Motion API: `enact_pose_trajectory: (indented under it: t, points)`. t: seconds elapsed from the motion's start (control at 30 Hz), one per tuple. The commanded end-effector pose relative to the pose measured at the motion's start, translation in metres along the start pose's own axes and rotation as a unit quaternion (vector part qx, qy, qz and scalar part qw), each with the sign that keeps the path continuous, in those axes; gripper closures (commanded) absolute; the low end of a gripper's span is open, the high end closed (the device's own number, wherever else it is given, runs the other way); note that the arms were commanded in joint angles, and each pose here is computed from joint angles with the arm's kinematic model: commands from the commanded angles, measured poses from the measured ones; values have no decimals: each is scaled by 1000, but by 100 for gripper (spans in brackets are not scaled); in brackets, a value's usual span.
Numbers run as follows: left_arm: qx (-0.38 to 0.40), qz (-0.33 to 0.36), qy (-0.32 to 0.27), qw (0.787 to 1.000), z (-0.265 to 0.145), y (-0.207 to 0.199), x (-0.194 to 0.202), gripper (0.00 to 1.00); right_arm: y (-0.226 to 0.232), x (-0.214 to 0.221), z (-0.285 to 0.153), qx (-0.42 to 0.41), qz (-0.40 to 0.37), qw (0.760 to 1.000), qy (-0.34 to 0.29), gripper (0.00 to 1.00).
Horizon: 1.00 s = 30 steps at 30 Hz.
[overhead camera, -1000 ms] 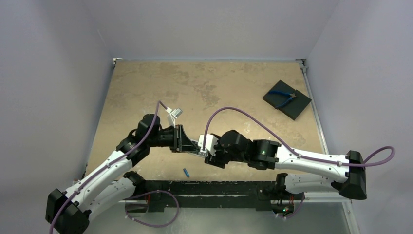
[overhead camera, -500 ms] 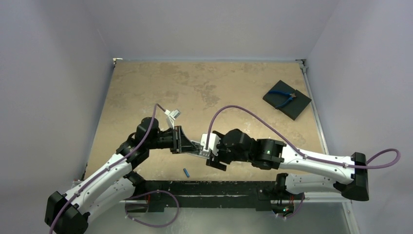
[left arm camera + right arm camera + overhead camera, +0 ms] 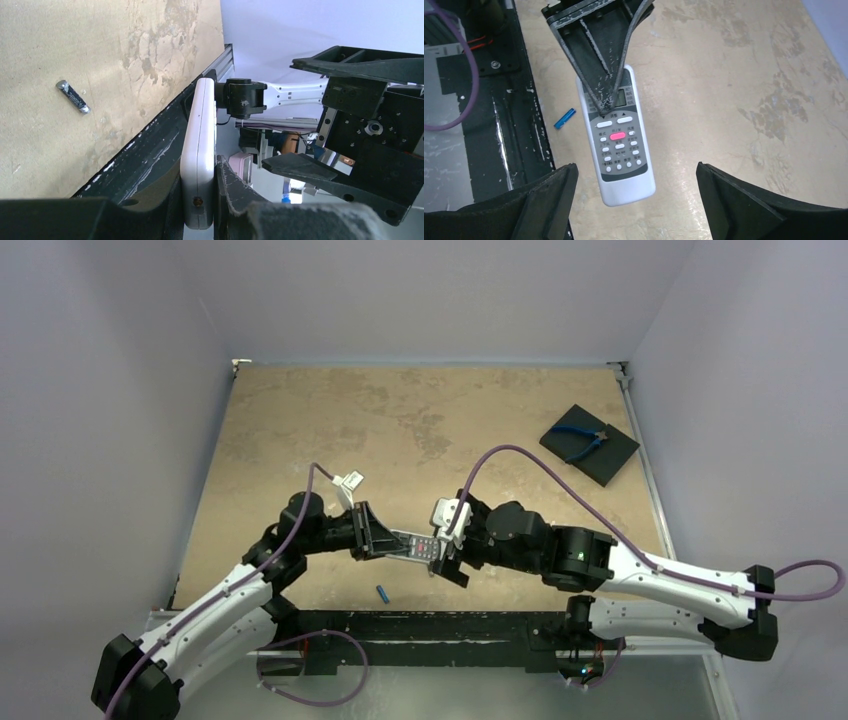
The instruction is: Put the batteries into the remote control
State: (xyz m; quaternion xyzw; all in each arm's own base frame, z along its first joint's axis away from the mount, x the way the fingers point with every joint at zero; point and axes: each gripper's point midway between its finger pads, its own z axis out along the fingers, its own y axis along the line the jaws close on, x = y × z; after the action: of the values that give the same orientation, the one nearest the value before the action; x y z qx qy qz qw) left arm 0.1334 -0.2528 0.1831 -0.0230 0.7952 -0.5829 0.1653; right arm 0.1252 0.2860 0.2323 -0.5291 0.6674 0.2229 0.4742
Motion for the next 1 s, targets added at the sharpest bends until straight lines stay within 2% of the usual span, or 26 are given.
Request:
enact_pose_trajectory:
  t: [0.0,0.17,0.5,0.63,0.97]
  points:
    - [37,-23,-26,999,1,-16,-9,100,-12,-29,-7,30,18,998,-42,1]
    - [46,-67,-35,996,1,-16,-11,100,-9,-20,0,17,-13,1000,-11,1]
    - [63,-149,-42,986,3,-9,-12,100,-7,-11,11,56,-63,996,-18,8]
    - [67,-160,-43,984,2,-6,-13,100,-6,0,17,90,-102,991,10,10]
    - [75,-165,-40,983,-2,-7,-15,100,-2,7,24,128,-147,980,24,11]
